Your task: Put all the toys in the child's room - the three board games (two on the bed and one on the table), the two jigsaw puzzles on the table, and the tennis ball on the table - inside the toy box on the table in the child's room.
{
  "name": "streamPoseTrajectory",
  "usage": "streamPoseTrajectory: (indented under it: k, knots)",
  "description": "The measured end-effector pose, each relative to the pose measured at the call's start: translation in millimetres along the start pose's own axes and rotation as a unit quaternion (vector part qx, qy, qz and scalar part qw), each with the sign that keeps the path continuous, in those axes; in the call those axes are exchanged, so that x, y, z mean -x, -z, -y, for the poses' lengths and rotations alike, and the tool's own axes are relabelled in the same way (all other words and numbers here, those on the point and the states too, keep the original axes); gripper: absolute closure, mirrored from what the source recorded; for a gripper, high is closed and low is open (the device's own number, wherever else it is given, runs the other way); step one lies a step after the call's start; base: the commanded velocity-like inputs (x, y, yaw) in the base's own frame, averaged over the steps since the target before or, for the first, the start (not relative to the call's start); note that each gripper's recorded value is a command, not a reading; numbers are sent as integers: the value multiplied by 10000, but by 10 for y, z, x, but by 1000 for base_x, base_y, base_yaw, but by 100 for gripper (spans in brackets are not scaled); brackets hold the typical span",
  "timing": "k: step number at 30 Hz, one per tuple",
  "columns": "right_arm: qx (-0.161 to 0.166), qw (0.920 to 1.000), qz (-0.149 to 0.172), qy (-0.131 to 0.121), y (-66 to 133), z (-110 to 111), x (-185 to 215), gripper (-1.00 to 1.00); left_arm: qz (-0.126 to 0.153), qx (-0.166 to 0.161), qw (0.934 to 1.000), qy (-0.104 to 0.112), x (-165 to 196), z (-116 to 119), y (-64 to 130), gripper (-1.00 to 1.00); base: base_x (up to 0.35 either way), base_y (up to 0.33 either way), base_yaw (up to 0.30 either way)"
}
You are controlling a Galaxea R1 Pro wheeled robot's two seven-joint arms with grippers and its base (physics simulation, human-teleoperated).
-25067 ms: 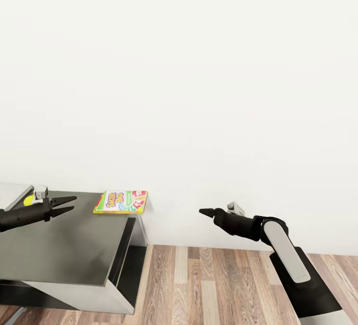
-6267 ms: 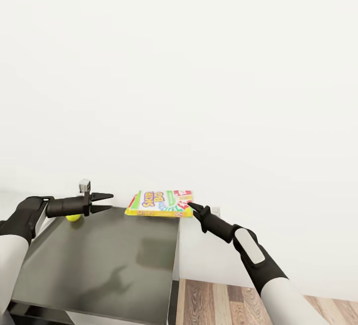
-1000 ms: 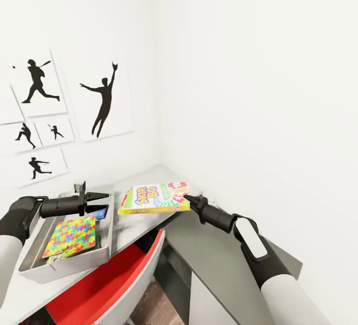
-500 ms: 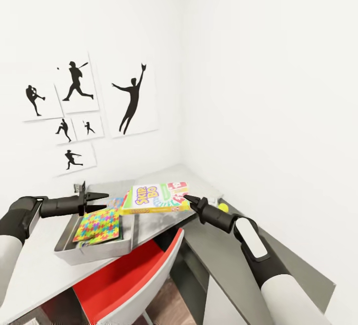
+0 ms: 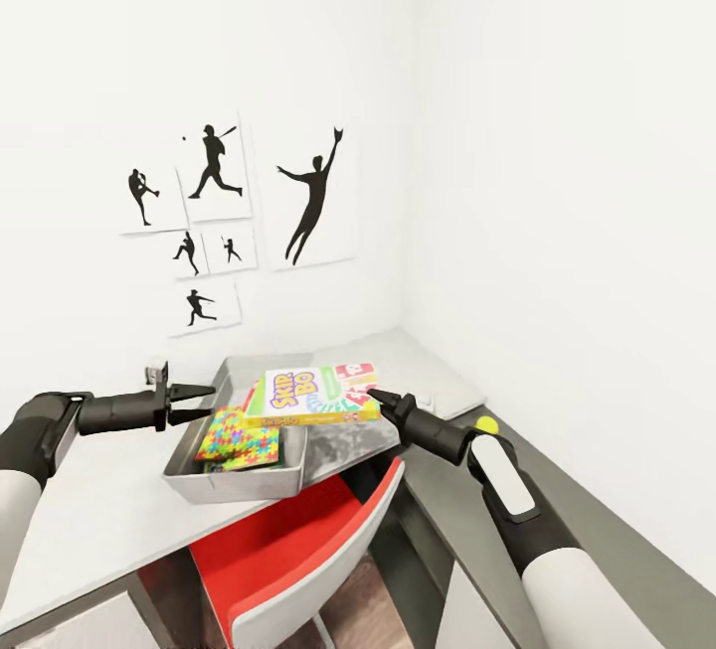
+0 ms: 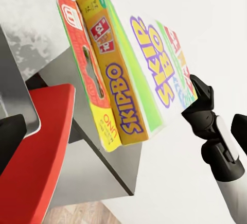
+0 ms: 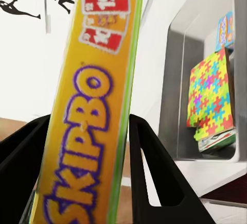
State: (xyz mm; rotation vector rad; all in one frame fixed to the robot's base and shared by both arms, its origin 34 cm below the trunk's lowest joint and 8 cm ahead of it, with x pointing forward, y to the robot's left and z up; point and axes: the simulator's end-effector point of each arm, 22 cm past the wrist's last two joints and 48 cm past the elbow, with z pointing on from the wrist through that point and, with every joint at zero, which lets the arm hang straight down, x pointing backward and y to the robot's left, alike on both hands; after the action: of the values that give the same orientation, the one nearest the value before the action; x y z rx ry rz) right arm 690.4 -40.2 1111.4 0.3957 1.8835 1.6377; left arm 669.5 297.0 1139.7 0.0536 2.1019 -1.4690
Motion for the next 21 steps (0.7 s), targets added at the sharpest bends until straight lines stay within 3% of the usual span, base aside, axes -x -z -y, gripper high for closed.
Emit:
streamPoseTrajectory:
  k: [6, 12, 21]
  knots:
    - [11, 9998, 187, 48, 0, -1, 79, 100, 0, 3, 10000, 0, 1, -1, 2, -100, 0, 0, 20]
    - [-28, 9998, 164, -54, -45, 29, 45, 100, -13, -75, 10000, 15, -29, 16, -63, -100, 0, 0, 0]
    - [-285, 9990, 344, 68, 140, 227, 232, 100, 80, -102, 9999, 28, 11, 25, -25, -100, 0, 61, 0]
